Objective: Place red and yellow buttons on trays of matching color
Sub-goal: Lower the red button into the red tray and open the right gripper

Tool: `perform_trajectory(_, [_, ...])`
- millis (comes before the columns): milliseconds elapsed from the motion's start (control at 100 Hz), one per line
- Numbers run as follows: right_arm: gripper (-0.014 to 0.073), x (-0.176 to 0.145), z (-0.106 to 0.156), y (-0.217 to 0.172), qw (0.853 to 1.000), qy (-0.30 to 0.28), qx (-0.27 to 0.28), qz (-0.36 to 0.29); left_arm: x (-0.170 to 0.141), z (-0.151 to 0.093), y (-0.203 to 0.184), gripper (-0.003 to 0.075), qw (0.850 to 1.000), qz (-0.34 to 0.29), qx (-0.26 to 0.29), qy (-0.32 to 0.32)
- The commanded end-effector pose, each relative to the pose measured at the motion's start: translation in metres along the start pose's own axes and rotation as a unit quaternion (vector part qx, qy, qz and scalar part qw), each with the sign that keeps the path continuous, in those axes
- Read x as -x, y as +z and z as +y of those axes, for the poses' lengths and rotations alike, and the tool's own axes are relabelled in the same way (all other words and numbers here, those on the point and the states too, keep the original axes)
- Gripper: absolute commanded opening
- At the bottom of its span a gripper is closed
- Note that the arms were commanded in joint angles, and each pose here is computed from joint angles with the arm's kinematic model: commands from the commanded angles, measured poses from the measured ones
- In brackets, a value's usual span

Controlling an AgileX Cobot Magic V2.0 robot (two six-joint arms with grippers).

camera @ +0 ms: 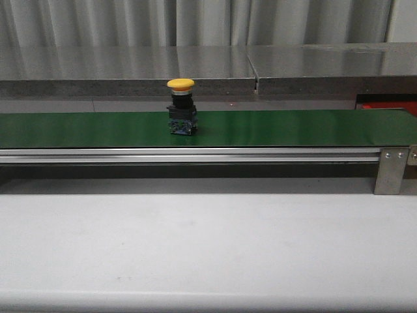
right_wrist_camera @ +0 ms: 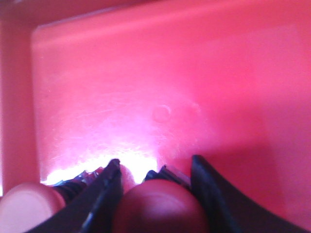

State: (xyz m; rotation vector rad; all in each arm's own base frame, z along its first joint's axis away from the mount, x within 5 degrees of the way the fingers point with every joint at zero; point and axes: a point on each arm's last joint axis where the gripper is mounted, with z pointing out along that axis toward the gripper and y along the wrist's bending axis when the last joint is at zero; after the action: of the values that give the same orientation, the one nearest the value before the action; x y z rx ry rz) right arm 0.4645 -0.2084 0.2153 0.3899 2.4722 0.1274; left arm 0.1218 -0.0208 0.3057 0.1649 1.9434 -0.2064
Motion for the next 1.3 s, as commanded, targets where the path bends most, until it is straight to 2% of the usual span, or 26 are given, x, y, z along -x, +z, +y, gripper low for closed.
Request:
perform_trajectory(0, [0.0146, 0.025, 0.004, -0.033, 0.998, -0.003, -0.005, -0.070, 0.014, 0.001, -0.003, -0.0019, 0.999, -0.043, 0.007, -0.007])
perform_trajectory(270, [0.0147, 0.017, 0.003, -0.016, 0.999, 0.012, 0.011, -0.045, 0.014, 0.001, -0.003, -0.0019, 0.999, -0.043, 0.007, -0.007])
perform_trajectory(370, [0.0181, 0.016, 0.003, -0.015, 0.999, 0.014, 0.014, -0.042, 0.014, 0.001, -0.003, -0.0019, 0.999, -0.043, 0.007, -0.007])
perform_trajectory(460, [0.0270, 0.016, 0.003, -0.016, 0.999, 0.013, 0.014, -0.042, 0.014, 0.001, -0.003, -0.0019, 0.999, -0.043, 0.007, -0.007])
perform_trajectory(610, [0.0526, 0.020, 0.006, -0.022, 0.999, 0.008, 0.021, -0.036, 0.014, 0.001, -0.003, -0.0019, 0.999, -0.043, 0.007, -0.007])
perform_trajectory(700, [0.0596, 0.026, 0.009, -0.032, 0.999, 0.000, 0.026, -0.037, 0.014, 0.001, -0.003, -0.0019, 0.999, -0.043, 0.007, -0.007])
perform_trajectory(860, [0.0596, 0.041, 0.020, -0.068, 0.998, -0.017, 0.032, -0.061, 0.014, 0.001, -0.003, -0.0019, 0.999, -0.043, 0.007, -0.007])
perform_trajectory(1040, [0.0596, 0.048, 0.038, -0.128, 0.995, -0.045, 0.038, -0.082, 0.014, 0.001, -0.003, -0.0019, 0.999, -0.043, 0.007, -0.007])
perform_trajectory(1290, [0.0596, 0.038, 0.086, -0.190, 0.987, -0.102, 0.083, -0.093, 0.014, 0.001, -0.003, -0.0019, 0.999, -0.043, 0.007, -0.007])
